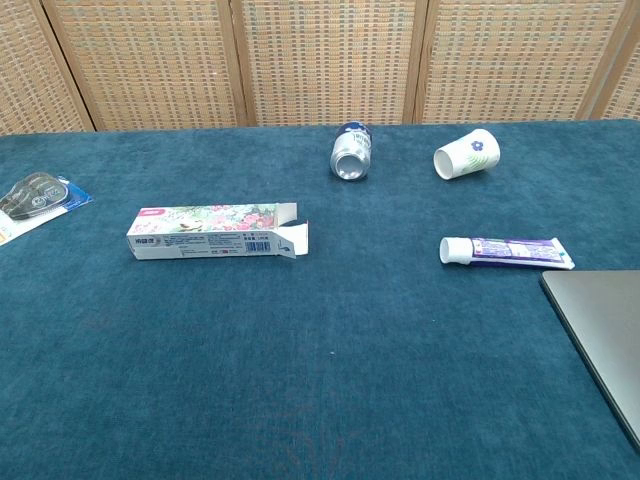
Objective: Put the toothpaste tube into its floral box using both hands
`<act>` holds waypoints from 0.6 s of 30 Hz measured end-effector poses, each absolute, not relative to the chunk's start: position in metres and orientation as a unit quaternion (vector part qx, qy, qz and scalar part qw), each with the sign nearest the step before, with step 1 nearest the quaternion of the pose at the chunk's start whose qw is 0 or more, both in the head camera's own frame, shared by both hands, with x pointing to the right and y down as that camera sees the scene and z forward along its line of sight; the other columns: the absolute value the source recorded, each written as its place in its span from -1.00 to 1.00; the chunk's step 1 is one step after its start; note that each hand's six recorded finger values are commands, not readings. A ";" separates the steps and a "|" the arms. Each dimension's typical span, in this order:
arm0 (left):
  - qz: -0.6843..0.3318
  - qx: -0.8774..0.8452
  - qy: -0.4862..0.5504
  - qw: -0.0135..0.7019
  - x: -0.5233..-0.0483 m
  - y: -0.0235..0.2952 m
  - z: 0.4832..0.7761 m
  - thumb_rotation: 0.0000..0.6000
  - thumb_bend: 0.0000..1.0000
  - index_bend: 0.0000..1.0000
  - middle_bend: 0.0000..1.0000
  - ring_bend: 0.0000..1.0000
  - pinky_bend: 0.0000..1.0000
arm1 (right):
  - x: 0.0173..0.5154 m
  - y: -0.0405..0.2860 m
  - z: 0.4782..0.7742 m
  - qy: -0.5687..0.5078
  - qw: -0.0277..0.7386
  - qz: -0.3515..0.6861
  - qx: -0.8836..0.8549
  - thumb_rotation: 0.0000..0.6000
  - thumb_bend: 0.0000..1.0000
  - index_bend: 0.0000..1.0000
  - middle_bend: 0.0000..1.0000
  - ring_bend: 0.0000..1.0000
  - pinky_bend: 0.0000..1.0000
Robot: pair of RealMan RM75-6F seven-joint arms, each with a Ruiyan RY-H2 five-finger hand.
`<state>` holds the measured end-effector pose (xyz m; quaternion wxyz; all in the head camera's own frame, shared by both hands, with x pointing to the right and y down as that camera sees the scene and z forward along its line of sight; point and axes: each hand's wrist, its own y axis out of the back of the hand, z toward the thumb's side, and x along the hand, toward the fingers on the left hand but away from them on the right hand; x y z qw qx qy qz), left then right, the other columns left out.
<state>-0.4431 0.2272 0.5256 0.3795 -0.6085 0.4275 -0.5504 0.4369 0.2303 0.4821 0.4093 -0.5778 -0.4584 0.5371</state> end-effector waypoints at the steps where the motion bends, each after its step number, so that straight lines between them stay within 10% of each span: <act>1: -0.550 -0.609 0.428 0.379 -0.443 0.227 0.526 1.00 -0.64 -1.00 -1.00 -1.00 -1.00 | 0.436 0.231 0.482 -0.457 0.410 0.537 -0.578 1.00 -1.00 -1.00 -1.00 -1.00 -1.00; 18: -0.564 -0.603 0.434 0.362 -0.450 0.219 0.532 1.00 -0.64 -1.00 -1.00 -1.00 -1.00 | 0.390 0.168 0.554 -0.343 0.355 0.524 -0.694 1.00 -1.00 -0.94 -0.95 -1.00 -1.00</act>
